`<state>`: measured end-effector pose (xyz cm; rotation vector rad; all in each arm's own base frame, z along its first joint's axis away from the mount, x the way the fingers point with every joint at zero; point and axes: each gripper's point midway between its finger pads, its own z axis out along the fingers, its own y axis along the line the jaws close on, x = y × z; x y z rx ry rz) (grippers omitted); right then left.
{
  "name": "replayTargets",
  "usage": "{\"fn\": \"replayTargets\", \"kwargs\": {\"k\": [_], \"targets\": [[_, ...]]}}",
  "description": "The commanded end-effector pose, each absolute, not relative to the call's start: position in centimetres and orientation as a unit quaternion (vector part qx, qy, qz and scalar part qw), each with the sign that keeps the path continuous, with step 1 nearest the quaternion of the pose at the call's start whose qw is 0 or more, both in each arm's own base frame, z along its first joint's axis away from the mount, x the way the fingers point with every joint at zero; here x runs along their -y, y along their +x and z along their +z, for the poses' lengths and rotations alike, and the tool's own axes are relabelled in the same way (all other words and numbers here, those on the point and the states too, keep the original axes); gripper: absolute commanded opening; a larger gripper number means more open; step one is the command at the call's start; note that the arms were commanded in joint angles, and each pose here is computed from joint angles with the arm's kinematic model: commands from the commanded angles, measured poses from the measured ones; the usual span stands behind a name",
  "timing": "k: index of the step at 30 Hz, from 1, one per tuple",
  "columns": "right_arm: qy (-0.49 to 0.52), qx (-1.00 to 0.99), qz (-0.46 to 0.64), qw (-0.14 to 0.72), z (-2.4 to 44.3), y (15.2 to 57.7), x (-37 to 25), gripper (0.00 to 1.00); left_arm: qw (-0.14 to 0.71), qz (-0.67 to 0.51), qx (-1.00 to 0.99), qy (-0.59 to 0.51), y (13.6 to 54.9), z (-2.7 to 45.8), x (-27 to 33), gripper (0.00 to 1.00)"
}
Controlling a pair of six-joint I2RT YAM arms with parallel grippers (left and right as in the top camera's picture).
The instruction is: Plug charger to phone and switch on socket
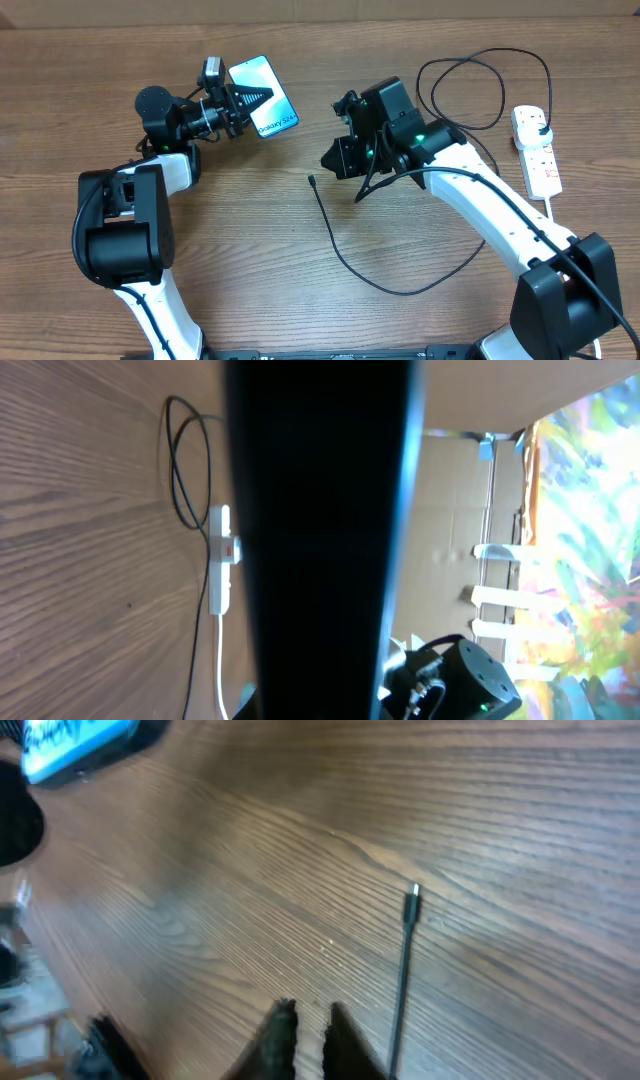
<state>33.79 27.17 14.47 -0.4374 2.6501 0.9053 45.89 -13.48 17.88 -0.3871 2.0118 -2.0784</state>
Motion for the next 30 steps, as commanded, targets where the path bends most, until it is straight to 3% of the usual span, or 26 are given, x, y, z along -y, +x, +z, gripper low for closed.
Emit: {"fn": "replayTargets", "kwargs": {"k": [1,2,6,9,23,30], "targets": [[-0.194,-0.922,0.286,0.177,14.3,33.7,-27.8,0.44,0.125,-0.708,-0.687,-0.105,45.7,18.8,14.1,0.04],[-0.206,-0.924,0.265,0.186,14.0,33.6,-28.0,0.55,0.127,-0.708,-0.686,-0.106,45.8,18.8,14.0,0.04],[-0.239,-0.926,0.179,0.231,12.8,34.1,-29.0,0.76,0.131,-0.708,-0.686,-0.110,45.9,18.8,13.7,0.04],[-0.258,-0.923,0.142,0.247,11.5,34.4,-29.8,1.00,0.133,-0.707,-0.685,-0.113,46.1,18.8,13.4,0.04],[-0.266,-0.932,0.095,0.226,4.4,36.1,-30.4,1.00,0.147,-0.705,-0.684,-0.119,46.4,18.8,12.3,0.05],[-0.265,-0.937,0.089,0.211,1.3,36.3,-30.6,0.84,0.147,-0.705,-0.684,-0.118,46.4,18.8,12.3,0.04]]}}
